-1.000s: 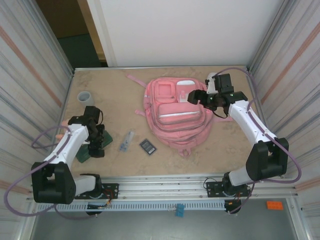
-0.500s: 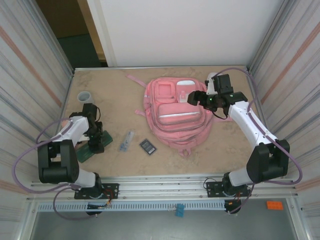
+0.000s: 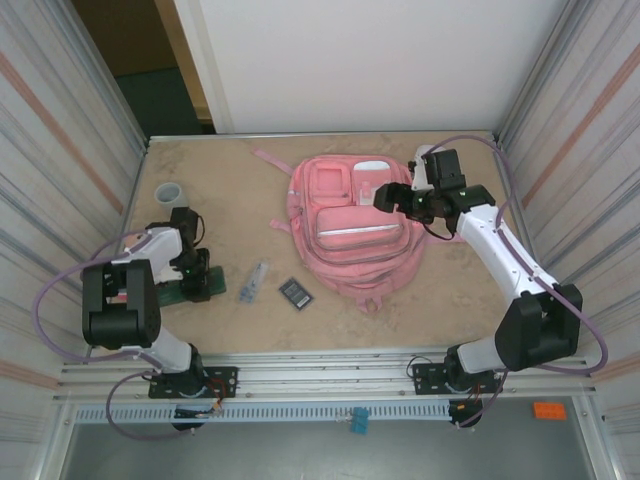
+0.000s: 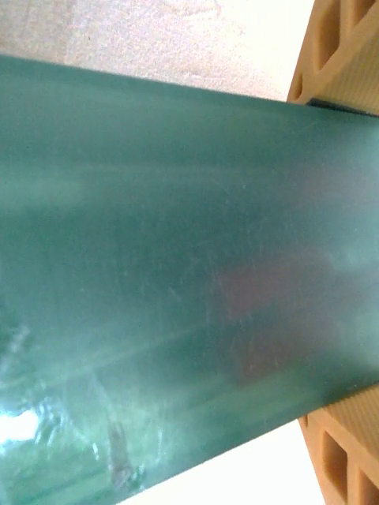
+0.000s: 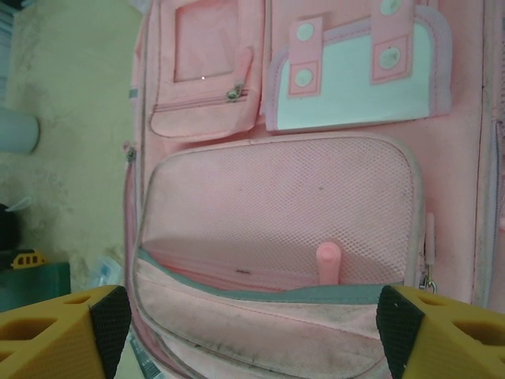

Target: Pack the student bag

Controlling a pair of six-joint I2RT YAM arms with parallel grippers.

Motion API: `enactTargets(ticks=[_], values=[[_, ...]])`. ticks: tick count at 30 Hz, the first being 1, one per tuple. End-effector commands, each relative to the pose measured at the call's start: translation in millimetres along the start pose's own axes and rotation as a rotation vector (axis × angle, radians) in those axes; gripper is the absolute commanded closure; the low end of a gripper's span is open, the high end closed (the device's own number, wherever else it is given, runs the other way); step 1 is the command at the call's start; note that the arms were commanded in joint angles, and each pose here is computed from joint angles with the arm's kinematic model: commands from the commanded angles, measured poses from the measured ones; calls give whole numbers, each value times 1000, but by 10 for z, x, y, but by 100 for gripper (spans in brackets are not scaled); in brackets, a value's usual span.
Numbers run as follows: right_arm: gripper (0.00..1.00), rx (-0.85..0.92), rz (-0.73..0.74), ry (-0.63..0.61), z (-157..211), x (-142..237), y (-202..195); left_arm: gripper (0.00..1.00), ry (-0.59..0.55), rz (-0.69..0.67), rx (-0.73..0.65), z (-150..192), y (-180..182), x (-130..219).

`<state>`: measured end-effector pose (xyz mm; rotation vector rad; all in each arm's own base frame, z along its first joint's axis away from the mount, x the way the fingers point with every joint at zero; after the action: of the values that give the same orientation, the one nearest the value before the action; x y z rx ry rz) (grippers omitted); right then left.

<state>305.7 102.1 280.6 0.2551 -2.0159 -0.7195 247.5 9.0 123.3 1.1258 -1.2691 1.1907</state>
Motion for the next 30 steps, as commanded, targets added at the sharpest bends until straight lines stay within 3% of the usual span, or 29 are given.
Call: enactTargets(ticks=[1, 7, 14, 20, 27, 30], values=[[18, -14, -3, -19, 40, 130, 38, 30, -4, -3, 9, -13, 81, 188], [19, 3, -90, 21, 99, 199, 155, 33, 17, 115, -21, 139, 208, 501], [21, 17, -274, 183, 310, 202, 310, 35, 73, 243, -144, 653, 379, 756], [22, 10, -444, 388, 786, 90, 498, 36, 180, 398, -311, 1183, 301, 816], [22, 54, -499, 522, 1385, 25, 595, 36, 332, 507, -432, 1792, 80, 808], [24, 38, -472, 526, 1494, -31, 535, 36, 378, 534, -474, 1995, -3, 828]])
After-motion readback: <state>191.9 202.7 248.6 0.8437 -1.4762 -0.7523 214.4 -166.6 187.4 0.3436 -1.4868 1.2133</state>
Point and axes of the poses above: each hand's point on the last joint's axis, 136 mm out from that joint toward the fingers, its own x axis back along the fingers, its own y axis along the line the jaws close on, z = x × y, the point moved 10 cm from there along x, back along the fingers, and after that the axes turned 12 degrees about -x, right-handed, at the moved point
